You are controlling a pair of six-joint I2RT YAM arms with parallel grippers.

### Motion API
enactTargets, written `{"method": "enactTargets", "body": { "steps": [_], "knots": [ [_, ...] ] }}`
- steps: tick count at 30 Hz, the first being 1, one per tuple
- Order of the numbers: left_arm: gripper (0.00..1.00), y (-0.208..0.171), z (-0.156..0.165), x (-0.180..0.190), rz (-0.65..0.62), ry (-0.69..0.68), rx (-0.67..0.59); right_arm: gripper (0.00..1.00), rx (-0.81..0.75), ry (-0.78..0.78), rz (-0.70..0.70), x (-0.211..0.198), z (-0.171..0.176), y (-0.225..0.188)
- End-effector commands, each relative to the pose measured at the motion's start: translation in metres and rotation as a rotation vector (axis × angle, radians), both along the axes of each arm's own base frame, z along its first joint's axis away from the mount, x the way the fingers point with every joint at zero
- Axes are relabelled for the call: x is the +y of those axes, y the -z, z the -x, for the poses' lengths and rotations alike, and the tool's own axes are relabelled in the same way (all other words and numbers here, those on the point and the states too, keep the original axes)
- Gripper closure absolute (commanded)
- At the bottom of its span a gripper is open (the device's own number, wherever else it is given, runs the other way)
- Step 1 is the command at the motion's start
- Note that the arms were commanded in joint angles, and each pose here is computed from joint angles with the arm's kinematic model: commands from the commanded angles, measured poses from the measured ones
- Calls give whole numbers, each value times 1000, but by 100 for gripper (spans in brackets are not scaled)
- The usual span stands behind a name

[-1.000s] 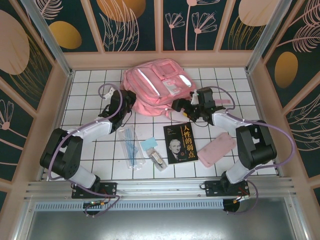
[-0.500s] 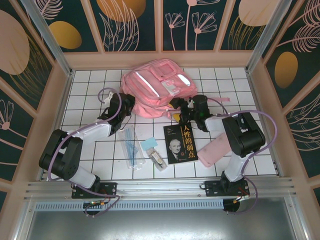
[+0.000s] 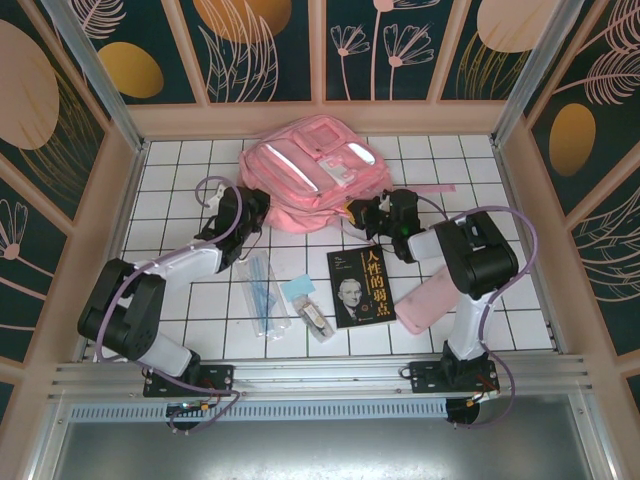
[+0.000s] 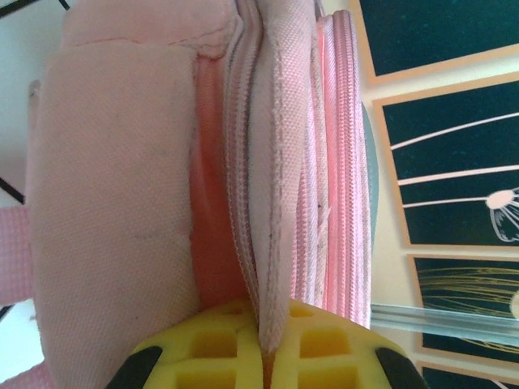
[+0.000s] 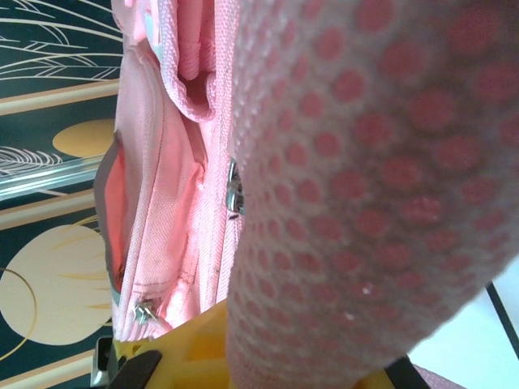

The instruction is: Pack the student bag

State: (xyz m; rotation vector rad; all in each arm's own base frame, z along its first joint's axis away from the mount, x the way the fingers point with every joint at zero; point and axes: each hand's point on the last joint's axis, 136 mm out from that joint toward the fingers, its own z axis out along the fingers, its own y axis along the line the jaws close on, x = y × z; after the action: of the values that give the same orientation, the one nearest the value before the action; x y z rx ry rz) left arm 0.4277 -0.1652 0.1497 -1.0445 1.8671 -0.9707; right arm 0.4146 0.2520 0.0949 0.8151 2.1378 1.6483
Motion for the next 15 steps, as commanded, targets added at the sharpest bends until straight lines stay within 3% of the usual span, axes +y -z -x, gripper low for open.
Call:
{"method": "enactTargets", "body": {
  "steps": [1,7,8,9,11,12,15],
  "knots": [
    [100,-33,-45,-1,-5,-11,-149,100,-133,21,10,2,-5,-44],
    [99,-27,-107,-38,-23,96,-182,100,-188,25,79,21,16,-63],
    [92,-26,-113,-44,-18,120,-179,100,-205,38,100,22,16,-63],
    [78,-21,-118,-48,-20,143,-165,100,-218,47,118,23,16,-64],
    [39,-17,-121,-49,-37,183,-129,100,-248,37,144,30,15,-64],
    [27,-17,-119,-45,-60,195,-109,100,-265,26,154,34,14,-64],
    [15,-25,-102,-27,-191,214,-68,100,-258,-5,154,43,12,-53]
  ]
}}
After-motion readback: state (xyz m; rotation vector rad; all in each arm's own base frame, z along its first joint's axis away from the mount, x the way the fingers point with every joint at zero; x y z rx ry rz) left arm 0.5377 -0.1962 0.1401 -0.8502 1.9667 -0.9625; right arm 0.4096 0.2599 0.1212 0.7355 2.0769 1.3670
